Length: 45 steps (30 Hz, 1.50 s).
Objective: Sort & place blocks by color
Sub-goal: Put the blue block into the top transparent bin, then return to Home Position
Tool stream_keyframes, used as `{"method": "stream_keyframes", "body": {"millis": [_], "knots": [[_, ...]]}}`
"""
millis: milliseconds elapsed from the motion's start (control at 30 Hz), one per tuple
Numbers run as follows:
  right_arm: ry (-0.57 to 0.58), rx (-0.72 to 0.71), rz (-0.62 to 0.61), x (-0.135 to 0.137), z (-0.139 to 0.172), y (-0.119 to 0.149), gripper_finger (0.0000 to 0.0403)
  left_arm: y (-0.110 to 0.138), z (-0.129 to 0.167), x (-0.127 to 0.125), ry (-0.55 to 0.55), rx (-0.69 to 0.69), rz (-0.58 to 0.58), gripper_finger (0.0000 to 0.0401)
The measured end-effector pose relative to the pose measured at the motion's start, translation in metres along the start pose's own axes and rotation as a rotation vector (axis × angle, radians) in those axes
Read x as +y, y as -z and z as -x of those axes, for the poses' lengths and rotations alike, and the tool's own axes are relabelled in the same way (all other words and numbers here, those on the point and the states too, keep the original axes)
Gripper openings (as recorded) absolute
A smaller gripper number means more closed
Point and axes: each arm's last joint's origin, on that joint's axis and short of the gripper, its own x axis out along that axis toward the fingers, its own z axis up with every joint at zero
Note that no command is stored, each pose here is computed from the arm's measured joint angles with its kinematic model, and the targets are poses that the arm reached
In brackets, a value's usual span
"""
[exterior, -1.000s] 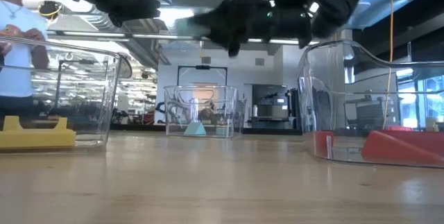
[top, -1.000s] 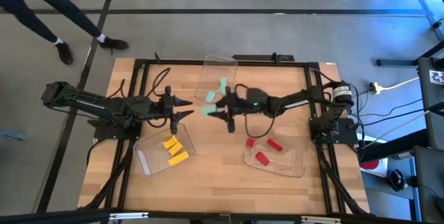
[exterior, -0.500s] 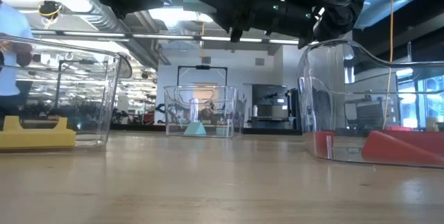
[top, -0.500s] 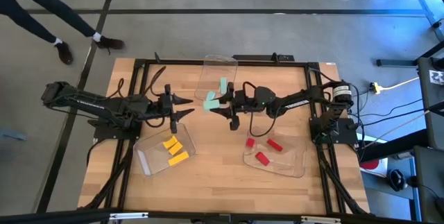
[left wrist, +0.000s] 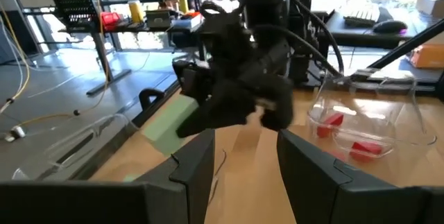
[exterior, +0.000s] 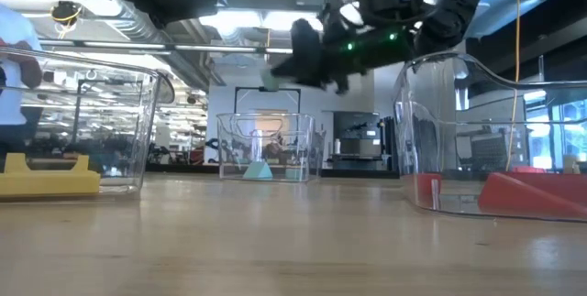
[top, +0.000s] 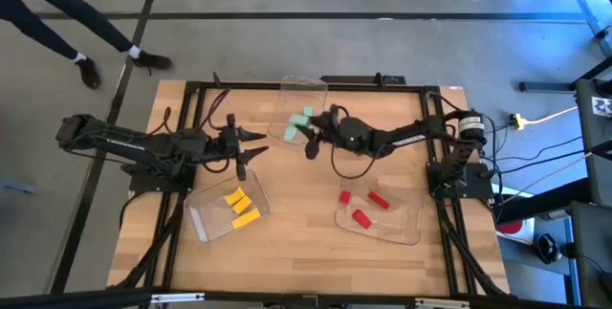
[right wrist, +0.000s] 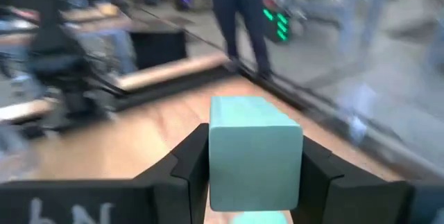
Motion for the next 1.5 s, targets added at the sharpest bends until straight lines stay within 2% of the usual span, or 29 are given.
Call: {"method": "stream_keyframes", "body": {"millis": [167,300,900,1133,1500], "knots": [[0.101,0.141,-0.098,-0.019,-0.005,0.01,0.0135,0.0,-0.001,0.002,-0.012,0.002,0.001,0.0149],[0.124,0.244,-0.11,-0.025,-0.008,0.013,0.0135,0.001,-0.001,0.002,-0.013,0.004,0.0,0.0149],[0.037,0.279,-0.121,-0.02,-0.011,0.009,0.0135,0.001,-0.001,0.002,-0.013,0.006,0.0,0.0149],[0.043,0.278,-0.157,-0.02,-0.011,0.009,0.0185,0.001,-0.001,0.002,-0.013,0.007,-0.001,0.0149],[0.042,0.277,-0.152,-0.02,-0.011,0.009,0.0195,0.001,-0.001,0.002,-0.013,0.007,-0.001,0.0149]]}}
